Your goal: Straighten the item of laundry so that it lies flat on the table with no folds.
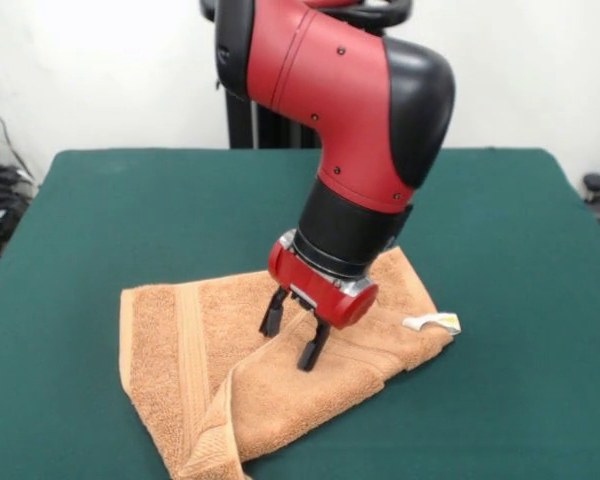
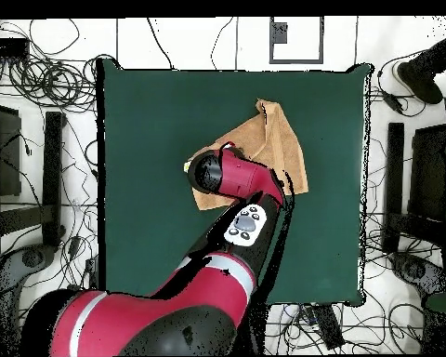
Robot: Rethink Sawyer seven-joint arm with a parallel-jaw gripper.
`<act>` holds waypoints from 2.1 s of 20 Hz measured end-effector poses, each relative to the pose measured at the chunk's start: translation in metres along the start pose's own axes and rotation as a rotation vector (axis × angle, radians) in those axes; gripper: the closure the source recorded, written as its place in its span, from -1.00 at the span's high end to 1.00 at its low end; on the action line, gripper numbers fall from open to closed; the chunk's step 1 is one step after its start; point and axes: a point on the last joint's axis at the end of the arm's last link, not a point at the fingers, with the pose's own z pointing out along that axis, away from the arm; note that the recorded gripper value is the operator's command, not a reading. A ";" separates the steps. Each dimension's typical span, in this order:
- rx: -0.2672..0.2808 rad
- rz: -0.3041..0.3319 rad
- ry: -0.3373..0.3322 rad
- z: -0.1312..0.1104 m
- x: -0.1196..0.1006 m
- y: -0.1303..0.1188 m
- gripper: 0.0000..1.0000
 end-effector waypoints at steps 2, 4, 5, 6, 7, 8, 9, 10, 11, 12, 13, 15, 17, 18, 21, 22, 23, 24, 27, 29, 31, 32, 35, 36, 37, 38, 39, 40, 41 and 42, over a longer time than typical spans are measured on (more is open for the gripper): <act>0.000 0.005 0.002 0.000 0.000 0.000 1.00; -0.001 0.013 0.004 0.000 0.000 0.000 1.00; -0.001 0.016 0.005 0.000 0.000 0.000 1.00; -0.001 0.018 0.006 0.000 0.000 0.000 1.00; -0.001 0.021 0.007 0.000 0.000 0.000 1.00; -0.001 0.029 0.009 0.000 -0.001 0.000 1.00; -0.005 0.035 0.010 0.000 -0.001 0.001 -1.00; -0.007 0.038 0.011 -0.001 -0.001 0.002 -1.00; -0.009 0.041 0.012 -0.001 -0.001 0.003 -1.00; -0.011 0.044 0.012 -0.001 -0.002 0.004 -1.00; -0.011 0.047 0.013 -0.001 -0.002 0.004 -1.00; -0.011 0.051 0.014 -0.001 -0.002 0.004 -1.00; -0.012 0.054 0.015 -0.001 -0.002 0.004 -1.00; -0.012 0.054 0.015 -0.001 -0.002 0.004 -1.00; -0.014 0.059 0.013 -0.001 -0.003 0.005 -1.00; -0.015 0.060 0.013 -0.001 -0.002 0.005 -1.00; -0.015 0.061 0.012 -0.001 -0.002 0.005 -1.00; -0.015 0.062 0.012 -0.001 -0.002 0.005 -1.00; -0.013 0.062 0.010 -0.001 -0.002 0.006 -1.00; -0.011 0.061 0.008 -0.001 -0.001 0.006 -1.00; -0.011 0.060 0.005 -0.001 -0.001 0.006 -1.00; -0.011 0.059 0.004 -0.001 -0.001 0.006 -1.00; -0.007 0.053 -0.002 -0.002 -0.001 0.006 -1.00; -0.006 0.051 -0.003 -0.002 0.000 0.006 -1.00; -0.004 0.048 -0.005 -0.002 0.000 0.006 -1.00; -0.002 0.043 -0.009 -0.002 0.000 0.006 -1.00; -0.001 0.041 -0.011 -0.002 0.001 0.007 -1.00; 0.003 0.029 -0.018 0.000 0.002 0.008 -1.00; 0.003 0.027 -0.020 0.000 0.002 0.009 -1.00; 0.004 0.025 -0.022 0.000 0.002 0.009 -1.00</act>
